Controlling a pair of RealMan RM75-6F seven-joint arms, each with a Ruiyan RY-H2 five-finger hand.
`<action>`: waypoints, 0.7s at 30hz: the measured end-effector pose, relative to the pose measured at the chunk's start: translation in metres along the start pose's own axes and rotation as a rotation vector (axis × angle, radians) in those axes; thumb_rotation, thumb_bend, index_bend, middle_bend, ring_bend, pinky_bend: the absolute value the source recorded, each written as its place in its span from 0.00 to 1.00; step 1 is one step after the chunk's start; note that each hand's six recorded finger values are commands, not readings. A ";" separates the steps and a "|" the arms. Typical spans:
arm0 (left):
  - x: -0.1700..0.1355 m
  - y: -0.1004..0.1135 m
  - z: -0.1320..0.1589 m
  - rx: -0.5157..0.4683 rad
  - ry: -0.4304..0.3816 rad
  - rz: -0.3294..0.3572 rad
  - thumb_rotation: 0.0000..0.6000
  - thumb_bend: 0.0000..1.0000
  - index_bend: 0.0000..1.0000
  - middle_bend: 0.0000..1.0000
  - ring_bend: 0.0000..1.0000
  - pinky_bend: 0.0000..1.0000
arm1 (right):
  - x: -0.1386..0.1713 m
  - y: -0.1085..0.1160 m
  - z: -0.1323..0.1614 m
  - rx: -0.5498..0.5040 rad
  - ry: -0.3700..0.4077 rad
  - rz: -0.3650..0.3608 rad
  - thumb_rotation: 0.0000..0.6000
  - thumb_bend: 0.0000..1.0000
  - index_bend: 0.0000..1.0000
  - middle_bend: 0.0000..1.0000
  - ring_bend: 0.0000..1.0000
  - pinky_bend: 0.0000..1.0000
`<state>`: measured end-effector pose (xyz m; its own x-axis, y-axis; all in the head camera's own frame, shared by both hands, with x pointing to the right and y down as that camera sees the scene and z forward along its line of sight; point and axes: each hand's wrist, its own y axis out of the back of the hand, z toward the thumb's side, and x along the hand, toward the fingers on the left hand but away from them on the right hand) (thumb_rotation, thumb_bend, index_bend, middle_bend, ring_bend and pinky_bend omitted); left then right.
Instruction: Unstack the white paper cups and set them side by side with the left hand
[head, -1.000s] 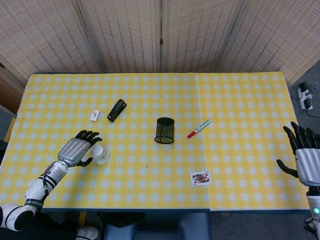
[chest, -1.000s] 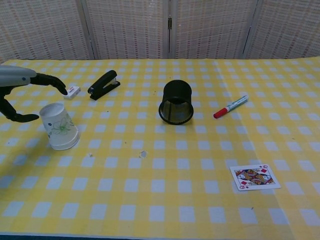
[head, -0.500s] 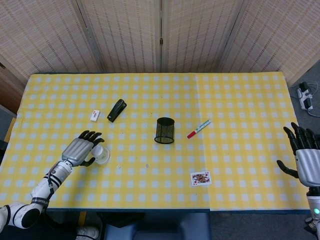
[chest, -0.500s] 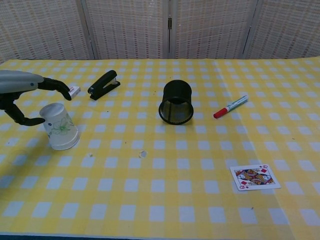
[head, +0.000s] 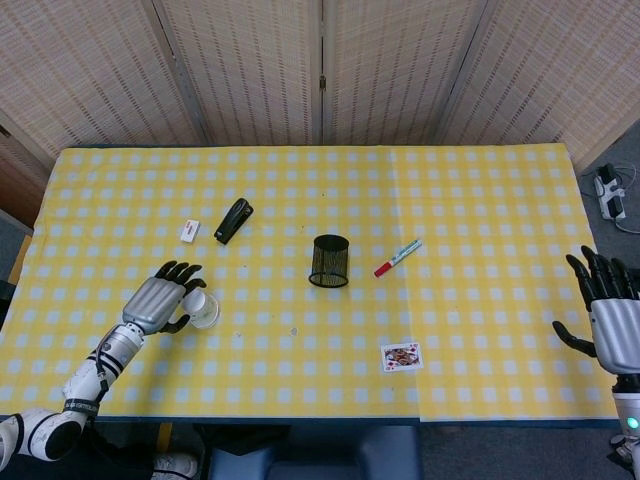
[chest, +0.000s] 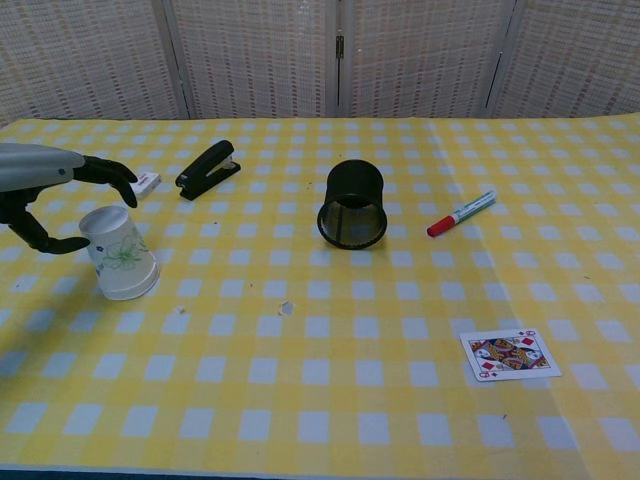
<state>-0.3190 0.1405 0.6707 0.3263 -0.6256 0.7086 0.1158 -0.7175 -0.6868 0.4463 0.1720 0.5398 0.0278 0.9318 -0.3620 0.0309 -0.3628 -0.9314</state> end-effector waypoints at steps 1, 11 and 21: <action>0.000 0.000 0.000 -0.001 0.000 0.001 1.00 0.44 0.27 0.11 0.07 0.05 | 0.000 0.000 0.000 0.000 0.000 0.000 1.00 0.26 0.00 0.00 0.00 0.00; 0.001 -0.001 -0.001 -0.004 -0.001 0.013 1.00 0.44 0.30 0.11 0.08 0.06 | 0.001 0.001 0.000 -0.001 -0.002 -0.001 1.00 0.26 0.00 0.00 0.00 0.00; 0.001 0.000 0.000 -0.005 -0.003 0.022 1.00 0.44 0.34 0.13 0.10 0.07 | 0.002 0.000 0.000 -0.003 -0.004 0.000 1.00 0.26 0.00 0.00 0.00 0.00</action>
<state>-0.3191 0.1399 0.6718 0.3315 -0.6407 0.6925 0.1041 -0.7047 -0.7018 0.4465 0.1740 0.5390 0.0236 0.9319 -0.3619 0.0344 -0.3626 -0.9313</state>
